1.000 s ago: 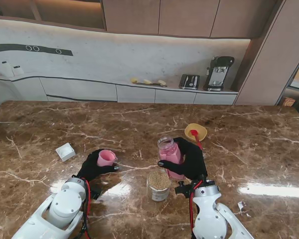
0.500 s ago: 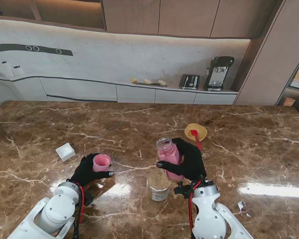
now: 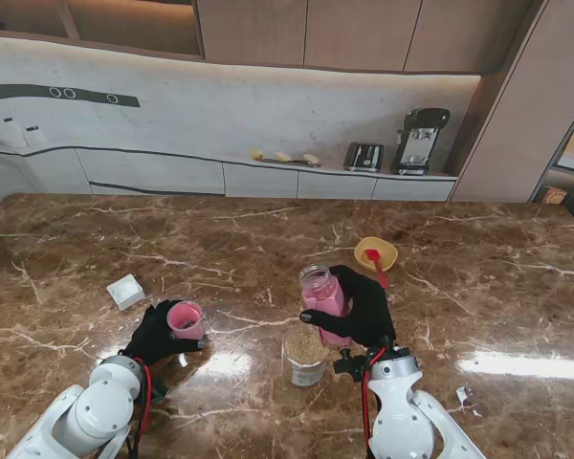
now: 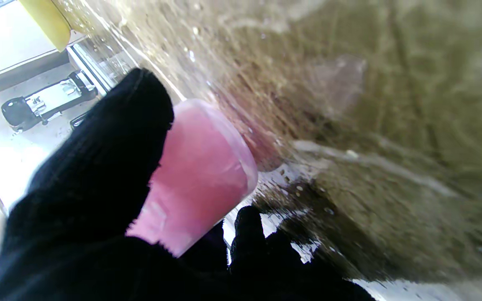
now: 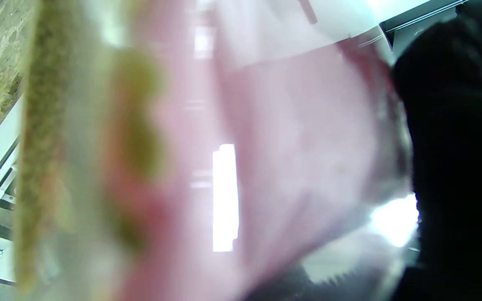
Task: Measure grain into the airtight container
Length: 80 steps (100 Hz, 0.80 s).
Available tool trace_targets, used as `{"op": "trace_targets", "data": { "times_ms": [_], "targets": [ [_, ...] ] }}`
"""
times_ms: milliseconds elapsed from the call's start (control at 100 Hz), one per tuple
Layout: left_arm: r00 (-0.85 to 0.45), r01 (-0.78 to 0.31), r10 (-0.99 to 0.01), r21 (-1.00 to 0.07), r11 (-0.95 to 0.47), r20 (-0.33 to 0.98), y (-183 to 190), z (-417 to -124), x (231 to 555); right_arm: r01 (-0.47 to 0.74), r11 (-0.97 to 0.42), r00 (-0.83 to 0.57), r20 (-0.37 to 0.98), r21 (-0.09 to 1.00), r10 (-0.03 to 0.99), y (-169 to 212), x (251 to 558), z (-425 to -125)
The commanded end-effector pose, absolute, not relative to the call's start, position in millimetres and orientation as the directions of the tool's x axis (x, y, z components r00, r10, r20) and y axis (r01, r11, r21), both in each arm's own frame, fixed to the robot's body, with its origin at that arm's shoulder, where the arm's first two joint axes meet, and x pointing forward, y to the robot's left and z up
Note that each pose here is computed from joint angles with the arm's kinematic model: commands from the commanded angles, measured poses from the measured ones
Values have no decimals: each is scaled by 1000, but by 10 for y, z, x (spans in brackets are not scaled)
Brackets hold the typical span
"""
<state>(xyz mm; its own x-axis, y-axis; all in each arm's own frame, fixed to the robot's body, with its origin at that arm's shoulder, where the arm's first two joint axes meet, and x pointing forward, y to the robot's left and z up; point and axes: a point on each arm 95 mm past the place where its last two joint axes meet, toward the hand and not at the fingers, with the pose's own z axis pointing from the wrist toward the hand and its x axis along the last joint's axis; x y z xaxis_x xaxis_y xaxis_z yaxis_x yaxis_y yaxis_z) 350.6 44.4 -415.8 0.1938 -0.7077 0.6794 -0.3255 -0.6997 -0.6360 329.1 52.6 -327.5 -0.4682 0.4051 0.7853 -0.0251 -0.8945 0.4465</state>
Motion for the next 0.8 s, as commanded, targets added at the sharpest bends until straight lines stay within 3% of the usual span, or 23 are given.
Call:
{"op": "trace_targets", "data": {
  "times_ms": [0,790],
  "targets": [
    [283,-391,-724,-614,-686,629,551,-4537,3215,-13,-895,-460,792,445,401,542,3263,-3309],
    [142,-397,-792,-699,-595,594,674,-4086,3310,-15,-896,-466,790,443,399,529,3275,-3319]
  ]
}}
